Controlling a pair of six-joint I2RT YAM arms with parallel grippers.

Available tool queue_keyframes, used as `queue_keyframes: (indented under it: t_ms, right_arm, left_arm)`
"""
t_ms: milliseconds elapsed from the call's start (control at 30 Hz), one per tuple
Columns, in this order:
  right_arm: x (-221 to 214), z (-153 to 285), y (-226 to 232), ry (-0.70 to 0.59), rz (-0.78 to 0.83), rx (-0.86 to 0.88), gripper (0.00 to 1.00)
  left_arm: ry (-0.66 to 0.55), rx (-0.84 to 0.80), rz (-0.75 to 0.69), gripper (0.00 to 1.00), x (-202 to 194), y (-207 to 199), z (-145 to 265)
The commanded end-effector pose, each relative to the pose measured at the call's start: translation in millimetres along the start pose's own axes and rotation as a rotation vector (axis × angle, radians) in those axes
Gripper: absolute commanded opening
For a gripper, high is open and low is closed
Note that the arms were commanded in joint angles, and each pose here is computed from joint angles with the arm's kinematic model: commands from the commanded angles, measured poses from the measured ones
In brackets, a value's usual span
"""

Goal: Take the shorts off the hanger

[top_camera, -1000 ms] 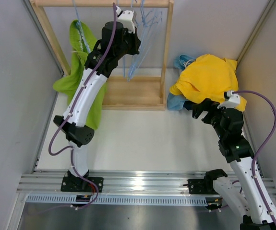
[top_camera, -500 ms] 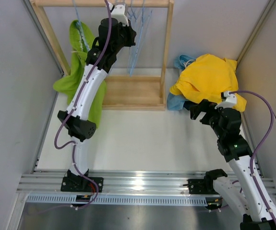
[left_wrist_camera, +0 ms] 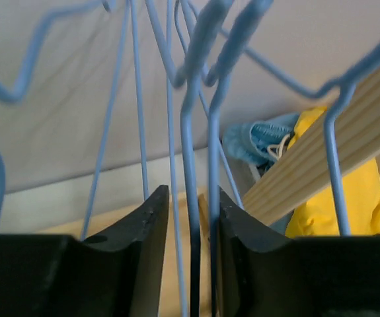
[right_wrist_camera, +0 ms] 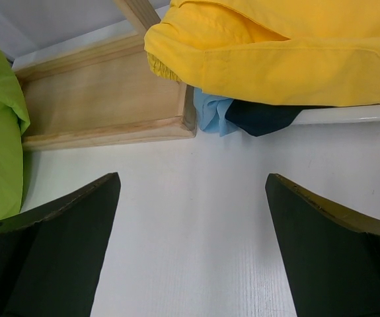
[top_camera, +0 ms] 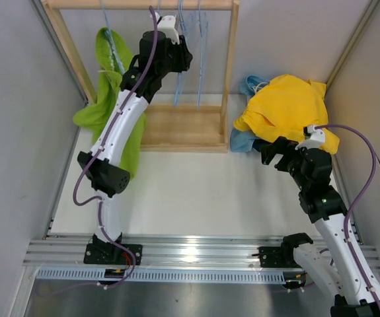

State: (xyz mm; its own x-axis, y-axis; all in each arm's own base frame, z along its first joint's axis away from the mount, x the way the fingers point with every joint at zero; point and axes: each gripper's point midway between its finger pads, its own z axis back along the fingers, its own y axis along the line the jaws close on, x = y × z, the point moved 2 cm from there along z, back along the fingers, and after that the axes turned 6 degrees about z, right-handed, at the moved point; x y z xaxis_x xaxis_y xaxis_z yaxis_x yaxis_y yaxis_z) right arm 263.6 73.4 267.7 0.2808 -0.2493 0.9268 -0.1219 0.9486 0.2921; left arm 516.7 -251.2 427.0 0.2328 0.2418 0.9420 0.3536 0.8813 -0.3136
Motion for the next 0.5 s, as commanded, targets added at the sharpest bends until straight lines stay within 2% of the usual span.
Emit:
queue_keyframes:
  t_ms: [0, 33, 100, 133, 233, 267, 333, 367, 400, 467]
  right_arm:
    - [9, 1, 3, -0.038, -0.003, 0.012, 0.99]
    - [9, 1, 3, -0.04, -0.004, 0.013, 0.99]
    - [10, 1, 3, -0.043, -0.001, 0.012, 1.0]
    - [10, 1, 3, -0.045, -0.001, 0.011, 0.99]
    - [14, 3, 3, -0.056, -0.002, 0.008, 0.99]
    - [15, 4, 4, -0.061, -0.003, 0.011, 0.99]
    - [16, 5, 4, -0.062, -0.005, 0.01, 1.0]
    - [17, 6, 4, -0.063, -0.006, 0.012, 0.99]
    - [18, 7, 5, -0.06, -0.007, 0.015, 0.99]
    - [19, 10, 7, -0.062, -0.016, 0.02, 0.99]
  left_arm:
    - [-0.095, -0.073, 0.006, 0.42, 58, -27, 70]
    - [-0.121, -0.093, 0.004, 0.5, 74, -34, 95]
    - [-0.124, -0.118, 0.004, 0.6, 83, -43, 121]
    - [-0.166, -0.143, 0.011, 0.68, 101, -50, 150]
    - [-0.188, -0.196, 0.031, 0.78, 115, -61, 195]
    - [-0.255, -0.221, 0.029, 0.8, 135, -66, 234]
    - [-0.263, -0.21, 0.018, 0.86, 132, -62, 254]
    - [-0.262, -0.187, 0.007, 0.88, 128, -56, 260]
    - [-0.319, -0.138, 0.001, 0.89, 138, -48, 286]
    - [-0.299, -0.018, -0.04, 0.92, 124, -24, 285]
